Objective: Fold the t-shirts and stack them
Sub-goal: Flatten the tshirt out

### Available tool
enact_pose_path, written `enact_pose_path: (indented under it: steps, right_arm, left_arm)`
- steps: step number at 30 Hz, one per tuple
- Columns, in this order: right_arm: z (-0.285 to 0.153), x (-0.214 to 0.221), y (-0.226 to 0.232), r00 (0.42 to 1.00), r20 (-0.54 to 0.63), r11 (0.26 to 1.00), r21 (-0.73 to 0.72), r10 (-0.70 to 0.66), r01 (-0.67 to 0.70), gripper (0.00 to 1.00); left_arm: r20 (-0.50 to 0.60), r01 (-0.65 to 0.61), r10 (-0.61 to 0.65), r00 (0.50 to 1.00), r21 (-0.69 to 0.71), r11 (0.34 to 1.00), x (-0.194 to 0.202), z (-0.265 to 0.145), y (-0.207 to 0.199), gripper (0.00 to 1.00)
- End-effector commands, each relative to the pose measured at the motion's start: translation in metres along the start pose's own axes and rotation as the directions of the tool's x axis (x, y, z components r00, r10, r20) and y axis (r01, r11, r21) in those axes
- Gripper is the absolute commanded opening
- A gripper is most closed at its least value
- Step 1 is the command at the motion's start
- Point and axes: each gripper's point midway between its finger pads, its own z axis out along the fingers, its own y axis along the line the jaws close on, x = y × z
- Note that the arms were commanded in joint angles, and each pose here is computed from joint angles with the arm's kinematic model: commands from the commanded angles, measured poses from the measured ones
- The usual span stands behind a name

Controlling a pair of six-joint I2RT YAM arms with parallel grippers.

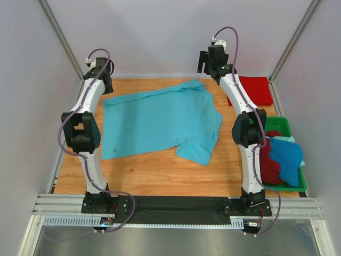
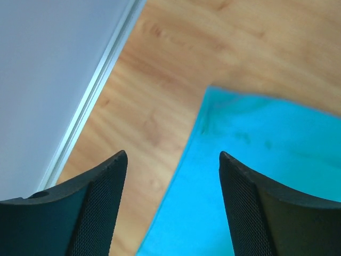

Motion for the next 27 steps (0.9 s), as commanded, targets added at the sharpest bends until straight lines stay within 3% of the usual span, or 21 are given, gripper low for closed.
enact_pose_path:
  steps: [1, 2, 3, 4, 6, 9, 11, 12, 19, 24, 26, 27]
  right_arm:
    - [-0.065, -0.012, -0.022, 0.996, -0.083, 0.998, 0.056, 0.024, -0.019, 0.87]
    - [-0.078, 0.000, -0.021, 0.990, -0.138, 0.999, 0.039, 0.038, -0.033, 0.86]
    - [-0.092, 0.019, -0.024, 0.979, -0.198, 0.998, 0.036, 0.051, -0.045, 0.84]
    - [-0.102, 0.030, -0.020, 0.969, -0.237, 0.998, 0.012, 0.069, -0.068, 0.83]
    - [-0.117, 0.059, -0.008, 0.939, -0.328, 0.990, -0.051, 0.107, -0.130, 0.77]
    - [-0.142, 0.110, -0.004, 0.883, -0.445, 0.976, -0.080, 0.148, -0.204, 0.67]
    - [-0.153, 0.147, -0.004, 0.833, -0.528, 0.967, -0.077, 0.166, -0.241, 0.65]
    - [-0.156, 0.156, -0.003, 0.822, -0.547, 0.967, -0.081, 0.160, -0.242, 0.58]
    - [-0.158, 0.213, -0.010, 0.766, -0.639, 0.989, -0.047, 0.076, -0.137, 0.40]
    - [-0.170, 0.237, -0.020, 0.726, -0.683, 0.992, -0.016, 0.078, -0.122, 0.37]
    - [-0.183, 0.245, -0.023, 0.712, -0.698, 0.991, -0.014, 0.083, -0.130, 0.39]
    - [-0.193, 0.236, -0.023, 0.731, -0.676, 0.990, -0.022, 0.088, -0.140, 0.44]
  left_arm:
    - [-0.037, 0.083, -0.081, 0.996, 0.062, 0.995, 0.010, -0.071, 0.038, 0.76]
    - [-0.108, 0.063, -0.053, 0.993, 0.087, 0.994, 0.046, -0.068, 0.036, 0.72]
    - [-0.109, 0.104, -0.084, 0.990, 0.186, 0.977, 0.050, -0.092, 0.032, 0.65]
    - [-0.139, 0.133, -0.104, 0.985, 0.219, 0.967, 0.065, -0.096, 0.028, 0.62]
    - [-0.219, 0.170, -0.107, 0.970, 0.296, 0.940, 0.105, -0.107, 0.020, 0.46]
    - [-0.333, 0.221, -0.092, 0.938, 0.374, 0.901, 0.149, -0.110, 0.003, 0.33]
    - [-0.379, 0.235, -0.084, 0.922, 0.373, 0.898, 0.173, -0.102, -0.002, 0.30]
    - [-0.397, 0.233, -0.075, 0.915, 0.365, 0.901, 0.183, -0.097, -0.004, 0.27]
    - [-0.485, 0.243, -0.070, 0.872, 0.304, 0.921, 0.225, -0.077, 0.007, 0.21]
    - [-0.517, 0.230, -0.067, 0.854, 0.258, 0.938, 0.238, -0.080, 0.021, 0.18]
    - [-0.511, 0.230, -0.071, 0.856, 0.254, 0.939, 0.238, -0.092, 0.029, 0.17]
    - [-0.506, 0.231, -0.080, 0.859, 0.243, 0.942, 0.239, -0.096, 0.034, 0.17]
